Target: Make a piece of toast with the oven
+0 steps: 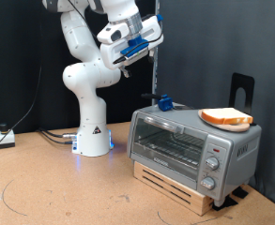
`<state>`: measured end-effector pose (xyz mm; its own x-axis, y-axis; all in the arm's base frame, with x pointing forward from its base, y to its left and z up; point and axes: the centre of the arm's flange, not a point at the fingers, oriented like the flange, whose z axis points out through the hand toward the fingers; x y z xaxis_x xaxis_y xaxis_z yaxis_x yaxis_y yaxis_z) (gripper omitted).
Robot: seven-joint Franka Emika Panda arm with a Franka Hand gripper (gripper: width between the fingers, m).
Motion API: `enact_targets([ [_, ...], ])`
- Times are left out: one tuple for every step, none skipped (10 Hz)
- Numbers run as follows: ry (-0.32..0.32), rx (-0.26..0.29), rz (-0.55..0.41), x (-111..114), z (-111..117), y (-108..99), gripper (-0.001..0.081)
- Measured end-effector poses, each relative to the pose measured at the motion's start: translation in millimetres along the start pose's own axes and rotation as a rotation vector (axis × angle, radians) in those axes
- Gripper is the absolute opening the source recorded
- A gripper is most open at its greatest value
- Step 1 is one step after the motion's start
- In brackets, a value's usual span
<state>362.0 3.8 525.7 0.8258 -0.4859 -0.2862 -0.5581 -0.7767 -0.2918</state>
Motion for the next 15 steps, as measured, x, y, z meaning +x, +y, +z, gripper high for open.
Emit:
enact_targets([
  [-0.002, 0.013, -0.010, 1, 4, 2, 0.0807],
  [0.019, 0.017, -0.007, 4, 15, 3, 0.0807],
  [0.044, 0.014, 0.001, 8, 32, 4, 0.0807],
  [0.056, -0.002, 0.013, 11, 50, 5, 0.0807],
  [0.050, -0.027, 0.021, 13, 66, 5, 0.0807],
  [0.042, -0.050, 0.027, 17, 82, 5, 0.0807],
  [0.041, -0.066, 0.032, 21, 95, 5, 0.0807],
  [0.047, -0.079, 0.035, 24, 108, 5, 0.0807],
  [0.053, -0.092, 0.035, 26, 120, 4, 0.0807],
  [0.056, -0.105, 0.035, 27, 132, 5, 0.0807],
  [0.060, -0.117, 0.030, 27, 143, 6, 0.0807],
  [0.061, -0.131, 0.022, 27, 153, 8, 0.0807],
  [0.063, -0.146, 0.014, 26, 161, 12, 0.0807],
  [0.066, -0.157, 0.009, 25, 169, 17, 0.0807],
  [0.067, -0.164, 0.006, 24, 175, 21, 0.0807],
])
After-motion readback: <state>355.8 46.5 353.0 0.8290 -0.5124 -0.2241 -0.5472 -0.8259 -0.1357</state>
